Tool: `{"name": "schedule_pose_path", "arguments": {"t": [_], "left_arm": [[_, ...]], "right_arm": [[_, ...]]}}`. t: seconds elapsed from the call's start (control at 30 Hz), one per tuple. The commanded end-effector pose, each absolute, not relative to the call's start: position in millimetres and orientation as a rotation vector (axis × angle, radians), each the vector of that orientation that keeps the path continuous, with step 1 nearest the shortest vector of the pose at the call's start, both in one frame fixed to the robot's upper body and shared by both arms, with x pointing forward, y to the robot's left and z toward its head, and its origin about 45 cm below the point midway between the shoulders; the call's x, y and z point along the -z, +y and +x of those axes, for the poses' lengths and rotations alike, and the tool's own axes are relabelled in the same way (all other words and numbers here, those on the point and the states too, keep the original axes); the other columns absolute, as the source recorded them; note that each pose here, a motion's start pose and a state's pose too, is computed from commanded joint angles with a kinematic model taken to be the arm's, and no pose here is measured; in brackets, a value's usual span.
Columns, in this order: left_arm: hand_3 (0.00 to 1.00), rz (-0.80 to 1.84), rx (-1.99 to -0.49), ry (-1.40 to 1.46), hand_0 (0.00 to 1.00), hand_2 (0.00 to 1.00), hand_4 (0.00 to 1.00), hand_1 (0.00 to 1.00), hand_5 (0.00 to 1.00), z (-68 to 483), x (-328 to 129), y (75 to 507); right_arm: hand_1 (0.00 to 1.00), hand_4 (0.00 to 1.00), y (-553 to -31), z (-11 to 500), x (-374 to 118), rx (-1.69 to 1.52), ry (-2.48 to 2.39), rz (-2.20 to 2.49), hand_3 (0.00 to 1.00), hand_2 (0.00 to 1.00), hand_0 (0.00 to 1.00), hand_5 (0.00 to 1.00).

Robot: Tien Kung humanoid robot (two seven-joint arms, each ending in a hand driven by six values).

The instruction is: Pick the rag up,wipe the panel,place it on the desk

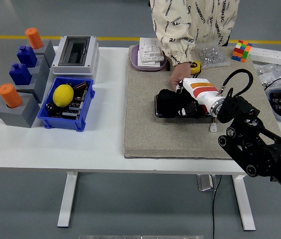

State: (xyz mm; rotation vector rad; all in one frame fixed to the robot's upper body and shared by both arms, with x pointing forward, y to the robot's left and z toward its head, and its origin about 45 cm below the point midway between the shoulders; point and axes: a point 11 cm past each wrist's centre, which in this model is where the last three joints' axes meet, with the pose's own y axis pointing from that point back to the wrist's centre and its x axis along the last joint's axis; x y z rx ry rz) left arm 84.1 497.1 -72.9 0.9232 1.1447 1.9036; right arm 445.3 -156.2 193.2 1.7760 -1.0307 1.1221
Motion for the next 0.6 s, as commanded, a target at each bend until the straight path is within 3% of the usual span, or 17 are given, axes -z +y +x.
{"name": "schedule_pose_path", "arguments": {"t": [0.6], "left_arm": [[0.627,0.916,-1.909,1.140,0.726,0.766,0.694,0.716,0.584,87.3,71.7,498.0]], "right_arm": [[0.383,0.998,-95.7,428.8,-195.8,-1.226,-0.893,1.867,0.425,0.431,0.286,0.066]]}}
